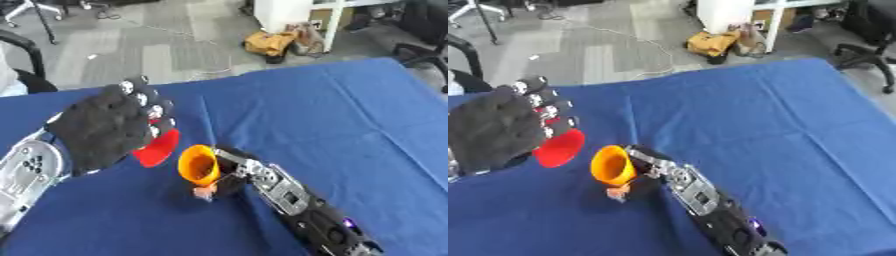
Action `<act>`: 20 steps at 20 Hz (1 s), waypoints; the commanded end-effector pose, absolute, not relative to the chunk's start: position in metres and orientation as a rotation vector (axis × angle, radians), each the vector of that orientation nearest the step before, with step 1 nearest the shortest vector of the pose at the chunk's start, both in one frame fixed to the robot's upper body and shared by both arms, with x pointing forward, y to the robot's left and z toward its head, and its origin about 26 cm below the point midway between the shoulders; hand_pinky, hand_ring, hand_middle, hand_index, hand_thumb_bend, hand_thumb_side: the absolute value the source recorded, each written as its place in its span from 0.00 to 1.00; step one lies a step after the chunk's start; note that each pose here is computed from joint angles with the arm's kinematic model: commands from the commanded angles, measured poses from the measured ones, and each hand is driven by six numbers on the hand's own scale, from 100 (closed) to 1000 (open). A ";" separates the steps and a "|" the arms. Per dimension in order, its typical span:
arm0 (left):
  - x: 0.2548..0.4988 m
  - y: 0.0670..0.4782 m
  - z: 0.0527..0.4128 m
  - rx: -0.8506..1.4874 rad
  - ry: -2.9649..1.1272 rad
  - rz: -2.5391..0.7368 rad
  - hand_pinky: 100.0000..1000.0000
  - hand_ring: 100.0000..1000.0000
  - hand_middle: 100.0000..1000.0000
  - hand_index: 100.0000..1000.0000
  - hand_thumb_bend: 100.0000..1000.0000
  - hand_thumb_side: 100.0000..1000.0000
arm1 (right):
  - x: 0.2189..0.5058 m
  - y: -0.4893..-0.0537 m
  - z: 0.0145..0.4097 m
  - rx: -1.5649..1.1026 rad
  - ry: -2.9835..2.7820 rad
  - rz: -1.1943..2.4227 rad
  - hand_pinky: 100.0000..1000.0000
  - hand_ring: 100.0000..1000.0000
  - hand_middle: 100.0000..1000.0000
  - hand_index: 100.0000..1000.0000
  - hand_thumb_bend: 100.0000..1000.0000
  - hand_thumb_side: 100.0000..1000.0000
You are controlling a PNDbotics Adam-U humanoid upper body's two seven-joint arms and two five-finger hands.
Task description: Pour the contents of one cup into another cup.
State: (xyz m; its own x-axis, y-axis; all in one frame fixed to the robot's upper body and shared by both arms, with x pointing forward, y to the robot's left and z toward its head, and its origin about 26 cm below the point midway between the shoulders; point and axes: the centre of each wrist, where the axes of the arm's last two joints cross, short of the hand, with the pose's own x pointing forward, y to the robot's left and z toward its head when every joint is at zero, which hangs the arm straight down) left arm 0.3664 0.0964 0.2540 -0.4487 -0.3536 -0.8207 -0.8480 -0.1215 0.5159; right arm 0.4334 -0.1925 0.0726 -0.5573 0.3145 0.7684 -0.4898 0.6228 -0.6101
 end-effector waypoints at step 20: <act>0.369 0.117 0.271 -1.443 1.812 1.569 0.46 0.13 0.15 0.53 0.18 0.00 | 0.444 -0.234 0.107 -0.208 -2.114 1.067 0.91 0.97 0.95 0.87 0.34 0.24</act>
State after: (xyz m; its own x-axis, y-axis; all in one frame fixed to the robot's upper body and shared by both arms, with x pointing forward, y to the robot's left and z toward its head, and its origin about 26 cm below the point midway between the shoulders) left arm 0.3704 0.1089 0.2585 -0.4575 -0.4405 -0.7724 -0.8210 -0.1244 0.5572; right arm 0.4392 -0.2273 0.0853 -0.6701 0.4372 0.5998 -0.2254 0.6501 -0.7257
